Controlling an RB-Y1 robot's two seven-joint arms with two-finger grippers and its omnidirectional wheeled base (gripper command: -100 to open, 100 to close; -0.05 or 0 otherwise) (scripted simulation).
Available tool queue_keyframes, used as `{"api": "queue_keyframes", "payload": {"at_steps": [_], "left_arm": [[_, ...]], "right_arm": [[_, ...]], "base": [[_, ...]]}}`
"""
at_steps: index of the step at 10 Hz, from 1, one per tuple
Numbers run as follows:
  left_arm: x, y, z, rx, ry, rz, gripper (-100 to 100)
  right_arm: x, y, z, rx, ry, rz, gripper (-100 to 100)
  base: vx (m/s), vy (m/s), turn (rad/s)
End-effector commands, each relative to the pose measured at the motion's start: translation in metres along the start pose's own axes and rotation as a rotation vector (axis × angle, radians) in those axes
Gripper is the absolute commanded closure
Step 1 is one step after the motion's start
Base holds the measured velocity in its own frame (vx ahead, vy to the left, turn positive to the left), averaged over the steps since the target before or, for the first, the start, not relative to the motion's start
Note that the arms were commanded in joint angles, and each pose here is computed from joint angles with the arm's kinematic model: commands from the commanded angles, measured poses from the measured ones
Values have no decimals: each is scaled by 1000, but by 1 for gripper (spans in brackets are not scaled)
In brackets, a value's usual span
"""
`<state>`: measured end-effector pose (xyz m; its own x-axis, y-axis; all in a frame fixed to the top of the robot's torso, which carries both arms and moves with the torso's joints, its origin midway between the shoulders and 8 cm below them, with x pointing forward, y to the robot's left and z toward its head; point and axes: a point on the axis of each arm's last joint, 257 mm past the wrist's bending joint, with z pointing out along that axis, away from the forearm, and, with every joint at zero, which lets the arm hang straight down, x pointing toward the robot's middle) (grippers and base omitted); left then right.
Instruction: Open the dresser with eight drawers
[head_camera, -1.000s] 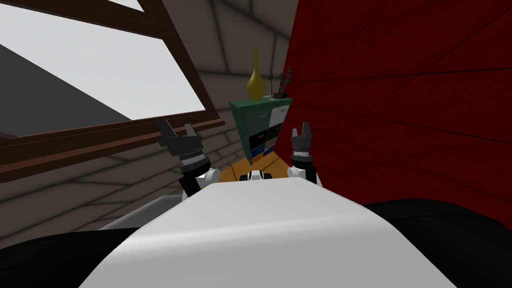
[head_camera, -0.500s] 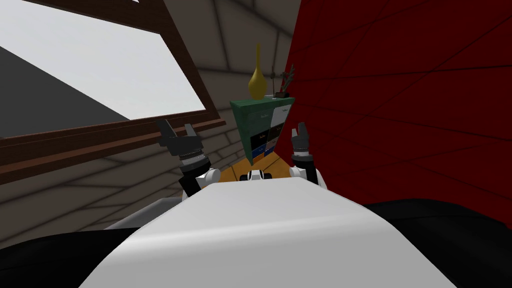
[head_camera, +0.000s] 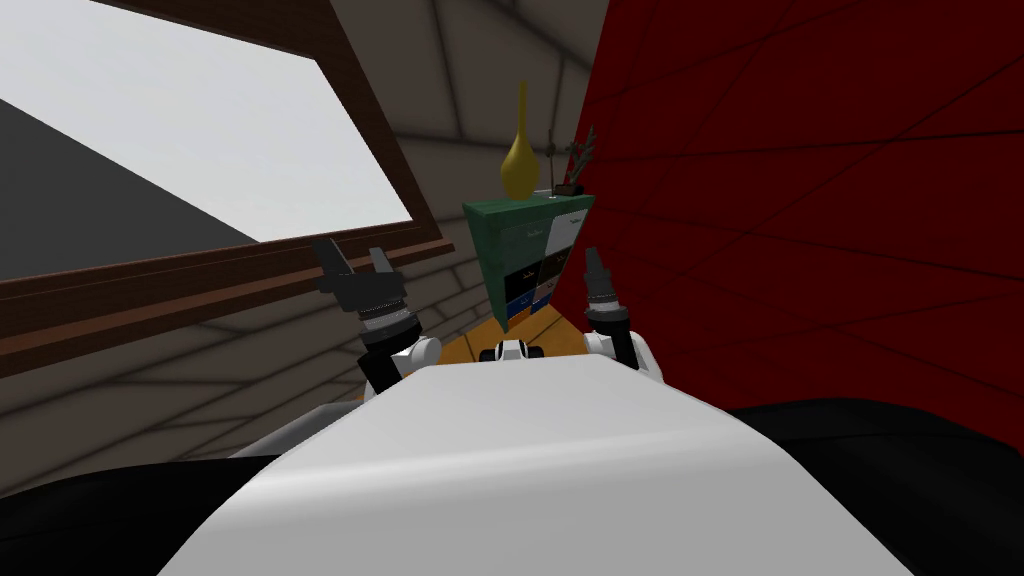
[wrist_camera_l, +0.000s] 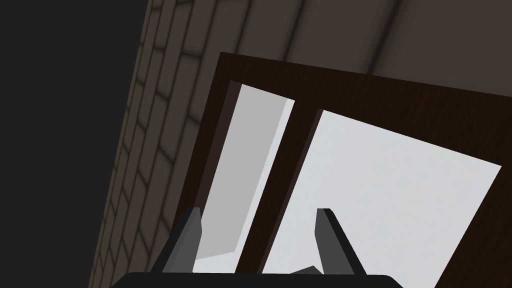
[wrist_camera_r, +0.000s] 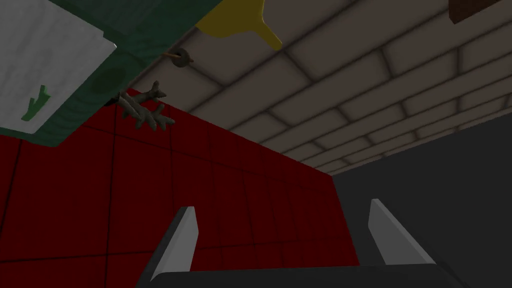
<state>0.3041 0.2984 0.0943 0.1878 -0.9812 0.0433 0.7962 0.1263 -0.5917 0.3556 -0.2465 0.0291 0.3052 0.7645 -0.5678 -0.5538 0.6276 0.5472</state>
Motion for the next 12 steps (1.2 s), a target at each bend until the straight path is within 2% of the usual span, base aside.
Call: {"api": "queue_keyframes", "payload": {"at_steps": [1, 2, 4, 5, 7, 8, 10, 11, 12], "left_arm": [[0, 0, 0, 0, 0, 0, 0], [0, 0, 0, 0, 0, 0, 0], [0, 0, 0, 0, 0, 0, 0], [0, 0, 0, 0, 0, 0, 0], [0, 0, 0, 0, 0, 0, 0], [0, 0, 0, 0, 0, 0, 0], [0, 0, 0, 0, 0, 0, 0], [0, 0, 0, 0, 0, 0, 0], [0, 0, 0, 0, 0, 0, 0]], "right_arm": [[3, 0, 2, -24, 38, -185, -100], [3, 0, 2, -24, 38, -196, -100], [5, -2, 3, -46, 67, -347, -100], [5, -2, 3, -46, 67, -353, -100], [8, -4, 4, -69, 97, -506, -100], [8, -4, 4, -70, 98, -515, -100], [11, -8, 5, -96, 129, -671, -100], [11, -9, 5, -97, 130, -682, -100], [13, -12, 5, -111, 147, -767, -100]], "base": [[71, 73, -11], [42, 53, -4], [33, 45, -11], [31, 42, -5], [38, 49, -11], [42, 45, -5], [41, 54, -12], [39, 50, -6], [40, 43, -8]]}}
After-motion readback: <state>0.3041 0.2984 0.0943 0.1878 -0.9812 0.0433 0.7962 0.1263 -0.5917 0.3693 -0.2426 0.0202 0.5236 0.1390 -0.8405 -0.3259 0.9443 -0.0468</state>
